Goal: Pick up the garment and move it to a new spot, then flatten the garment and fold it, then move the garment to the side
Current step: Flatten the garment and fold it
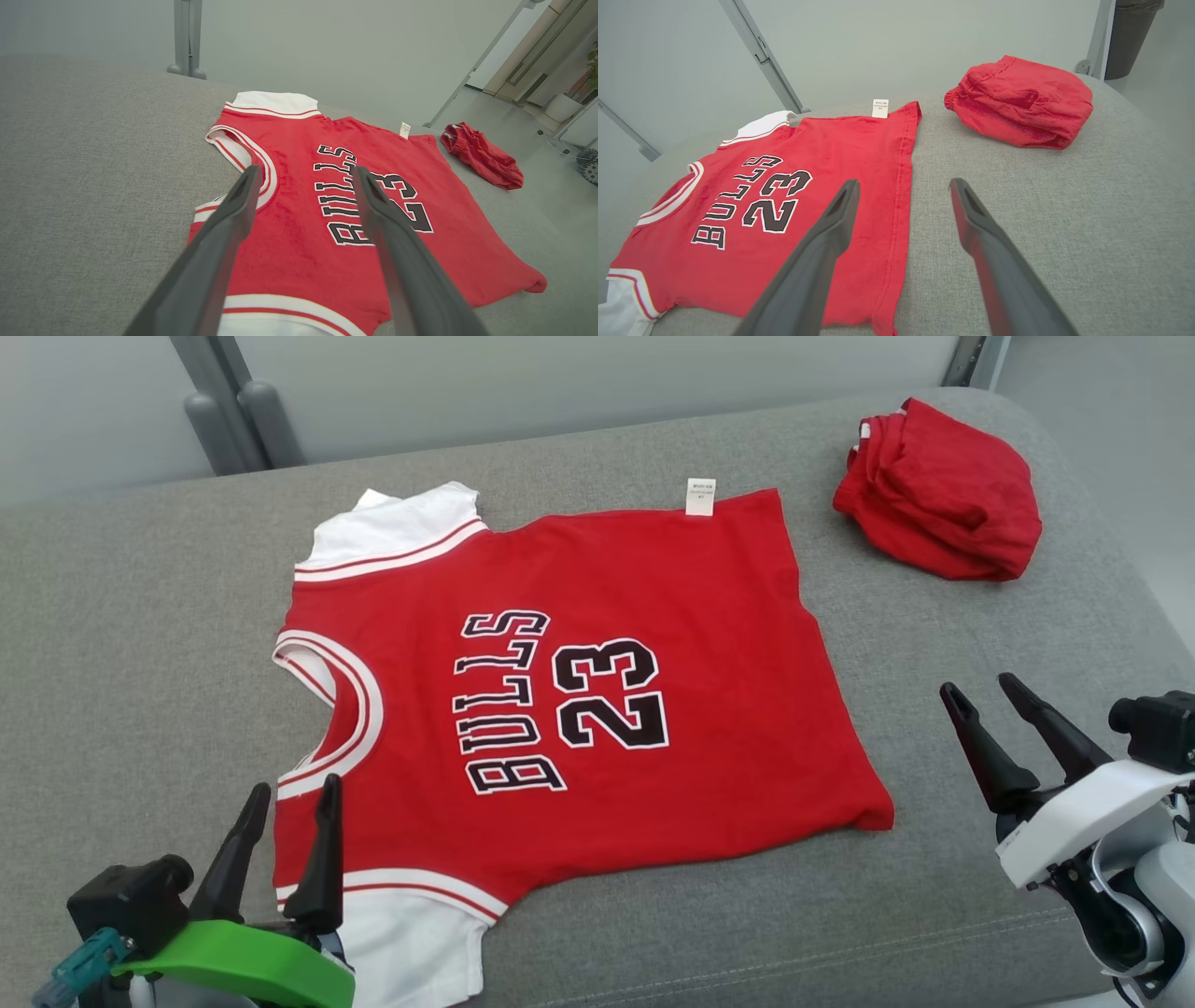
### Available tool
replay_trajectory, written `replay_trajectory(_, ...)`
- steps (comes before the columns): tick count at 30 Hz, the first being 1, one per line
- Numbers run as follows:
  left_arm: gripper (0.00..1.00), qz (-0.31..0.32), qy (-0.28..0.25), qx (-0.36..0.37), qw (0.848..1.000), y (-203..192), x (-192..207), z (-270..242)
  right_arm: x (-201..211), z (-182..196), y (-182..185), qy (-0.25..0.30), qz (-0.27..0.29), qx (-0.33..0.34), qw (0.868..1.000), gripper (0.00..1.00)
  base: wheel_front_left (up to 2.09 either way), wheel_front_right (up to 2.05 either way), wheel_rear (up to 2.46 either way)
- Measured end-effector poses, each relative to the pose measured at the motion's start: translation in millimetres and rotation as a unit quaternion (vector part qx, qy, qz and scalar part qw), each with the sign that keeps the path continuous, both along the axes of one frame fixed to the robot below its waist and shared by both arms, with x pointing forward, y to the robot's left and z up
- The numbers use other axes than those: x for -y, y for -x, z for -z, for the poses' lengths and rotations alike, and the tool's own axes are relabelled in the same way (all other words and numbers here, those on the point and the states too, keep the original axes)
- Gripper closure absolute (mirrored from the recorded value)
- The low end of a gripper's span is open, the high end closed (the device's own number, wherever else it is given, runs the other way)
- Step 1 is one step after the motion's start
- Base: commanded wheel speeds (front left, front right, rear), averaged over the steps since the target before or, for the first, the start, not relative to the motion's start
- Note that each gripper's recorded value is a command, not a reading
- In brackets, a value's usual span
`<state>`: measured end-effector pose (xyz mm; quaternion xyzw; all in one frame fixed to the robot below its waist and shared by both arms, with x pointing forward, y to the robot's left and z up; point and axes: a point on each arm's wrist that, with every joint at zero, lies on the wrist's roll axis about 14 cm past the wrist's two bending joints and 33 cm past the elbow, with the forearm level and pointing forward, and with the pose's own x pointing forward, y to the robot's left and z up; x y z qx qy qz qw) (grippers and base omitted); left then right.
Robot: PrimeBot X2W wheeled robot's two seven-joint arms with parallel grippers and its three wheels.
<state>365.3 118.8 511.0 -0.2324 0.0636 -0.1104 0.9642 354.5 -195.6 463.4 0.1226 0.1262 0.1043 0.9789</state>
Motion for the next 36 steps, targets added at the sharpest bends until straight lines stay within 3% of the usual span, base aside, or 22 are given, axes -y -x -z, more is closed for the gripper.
replay_trajectory(12, 0.0, 0.011, -0.031, 0.029, 0.999, 9, 18, -2, 0, -42, -5, 0.065, 0.008, 0.099, 0.993, 0.0, 0.0, 0.0, 0.0)
replay_trajectory(26, 0.0, -0.034, -0.035, 0.042, 0.998, 7, 5, 2, -4, -63, -11, 0.026, 0.047, 0.138, 0.989, 0.0, 0.0, 0.0, 0.0)
replay_trajectory(36, 0.0, -0.04, -0.041, 0.042, 0.997, 8, 4, 8, -4, -66, -11, 0.03, 0.055, 0.149, 0.987, 0.0, 0.0, 0.0, 0.0)
